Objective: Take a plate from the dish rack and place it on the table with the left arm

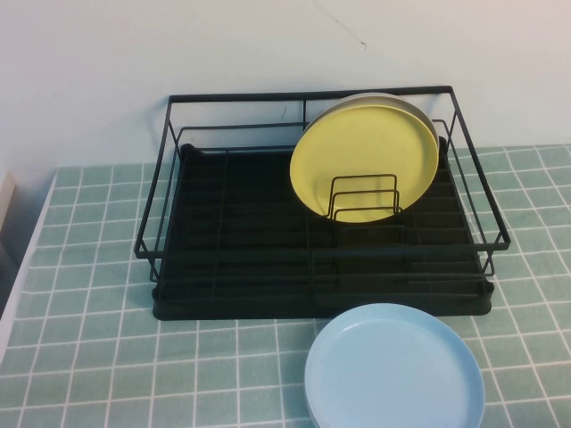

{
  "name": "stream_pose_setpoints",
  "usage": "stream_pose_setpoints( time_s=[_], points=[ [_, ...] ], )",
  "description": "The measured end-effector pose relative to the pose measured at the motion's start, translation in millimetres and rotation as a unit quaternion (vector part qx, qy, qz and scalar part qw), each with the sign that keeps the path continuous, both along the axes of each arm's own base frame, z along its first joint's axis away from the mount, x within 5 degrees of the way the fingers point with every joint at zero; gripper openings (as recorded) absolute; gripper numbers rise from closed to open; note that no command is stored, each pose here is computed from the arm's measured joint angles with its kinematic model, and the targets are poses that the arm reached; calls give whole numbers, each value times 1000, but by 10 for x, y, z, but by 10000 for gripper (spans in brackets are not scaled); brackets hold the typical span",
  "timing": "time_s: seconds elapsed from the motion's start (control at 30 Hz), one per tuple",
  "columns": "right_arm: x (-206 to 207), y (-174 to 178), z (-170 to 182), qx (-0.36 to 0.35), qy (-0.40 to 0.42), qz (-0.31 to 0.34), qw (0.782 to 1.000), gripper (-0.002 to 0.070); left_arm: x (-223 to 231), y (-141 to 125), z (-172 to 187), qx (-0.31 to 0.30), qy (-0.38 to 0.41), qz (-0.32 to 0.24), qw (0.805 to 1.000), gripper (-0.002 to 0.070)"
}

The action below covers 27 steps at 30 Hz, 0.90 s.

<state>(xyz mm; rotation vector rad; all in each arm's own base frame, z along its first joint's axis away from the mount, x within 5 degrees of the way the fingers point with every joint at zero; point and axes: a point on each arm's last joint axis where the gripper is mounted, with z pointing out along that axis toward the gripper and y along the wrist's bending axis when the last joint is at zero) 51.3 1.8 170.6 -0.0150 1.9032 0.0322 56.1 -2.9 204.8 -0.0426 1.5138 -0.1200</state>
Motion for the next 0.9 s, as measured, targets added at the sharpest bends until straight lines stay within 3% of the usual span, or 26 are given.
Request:
stream_pose_setpoints(
  time_s=[0.43,0.53,0.73,0.9],
  points=[
    [0,0,0,0,0,0,1000,-1,-25,57,170,-17,-96,29,995,-3],
    [0,0,0,0,0,0,1000,-1,-75,105,308,-77,-177,41,980,-3],
    [0,0,0,0,0,0,1000,-1,-248,199,550,-217,-339,25,915,-3],
    [0,0,0,0,0,0,1000,-1,-300,182,807,-226,-336,10,915,-3]
  ],
)
